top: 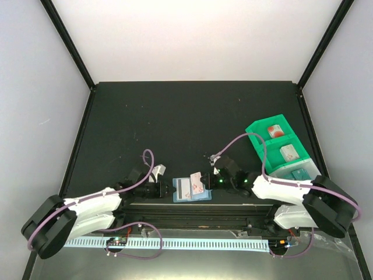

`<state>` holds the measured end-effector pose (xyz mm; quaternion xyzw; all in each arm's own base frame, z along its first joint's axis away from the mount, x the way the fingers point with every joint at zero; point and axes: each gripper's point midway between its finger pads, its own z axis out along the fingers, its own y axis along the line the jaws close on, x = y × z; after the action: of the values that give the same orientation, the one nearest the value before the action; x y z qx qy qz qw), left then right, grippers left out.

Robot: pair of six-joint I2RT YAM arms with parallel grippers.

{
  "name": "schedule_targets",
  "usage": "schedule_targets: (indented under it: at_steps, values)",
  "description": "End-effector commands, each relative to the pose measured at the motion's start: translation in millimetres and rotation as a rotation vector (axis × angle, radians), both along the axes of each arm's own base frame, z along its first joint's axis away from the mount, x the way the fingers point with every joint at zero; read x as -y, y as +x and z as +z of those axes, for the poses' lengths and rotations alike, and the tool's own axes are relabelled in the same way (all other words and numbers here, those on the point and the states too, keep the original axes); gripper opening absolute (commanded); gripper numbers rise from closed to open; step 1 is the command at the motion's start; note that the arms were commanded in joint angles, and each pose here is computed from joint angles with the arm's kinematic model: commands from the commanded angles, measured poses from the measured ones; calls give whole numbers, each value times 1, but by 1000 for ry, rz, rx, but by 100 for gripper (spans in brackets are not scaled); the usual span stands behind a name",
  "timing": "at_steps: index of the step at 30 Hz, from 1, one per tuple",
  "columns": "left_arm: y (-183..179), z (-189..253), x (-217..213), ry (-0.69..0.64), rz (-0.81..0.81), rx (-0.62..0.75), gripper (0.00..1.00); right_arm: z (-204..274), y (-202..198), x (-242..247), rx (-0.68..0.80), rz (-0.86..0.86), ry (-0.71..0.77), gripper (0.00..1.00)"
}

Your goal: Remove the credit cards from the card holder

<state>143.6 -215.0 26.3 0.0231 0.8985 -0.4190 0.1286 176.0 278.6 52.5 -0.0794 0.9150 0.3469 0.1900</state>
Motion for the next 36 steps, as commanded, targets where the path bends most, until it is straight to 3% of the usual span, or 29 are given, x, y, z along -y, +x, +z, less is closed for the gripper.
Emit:
schedule_targets:
  at_steps: [1, 7, 16, 26, 36]
  values:
    - [9, 31, 6, -26, -9, 72, 30, 10, 4, 15, 53, -8, -66, 1]
    - [13, 67, 8, -65, -24, 163, 49, 44, 4, 15, 140, 22, -11, 1]
    - [5, 118, 16, -203, -97, 310, 58, 92, -7, 0, 205, 120, 128, 1]
    - [-19, 163, 22, -319, -242, 409, 64, 136, -61, -16, 185, 415, 333, 1]
    - [-36, 178, 32, -395, -371, 396, 56, 158, -76, -24, 181, 496, 451, 1]
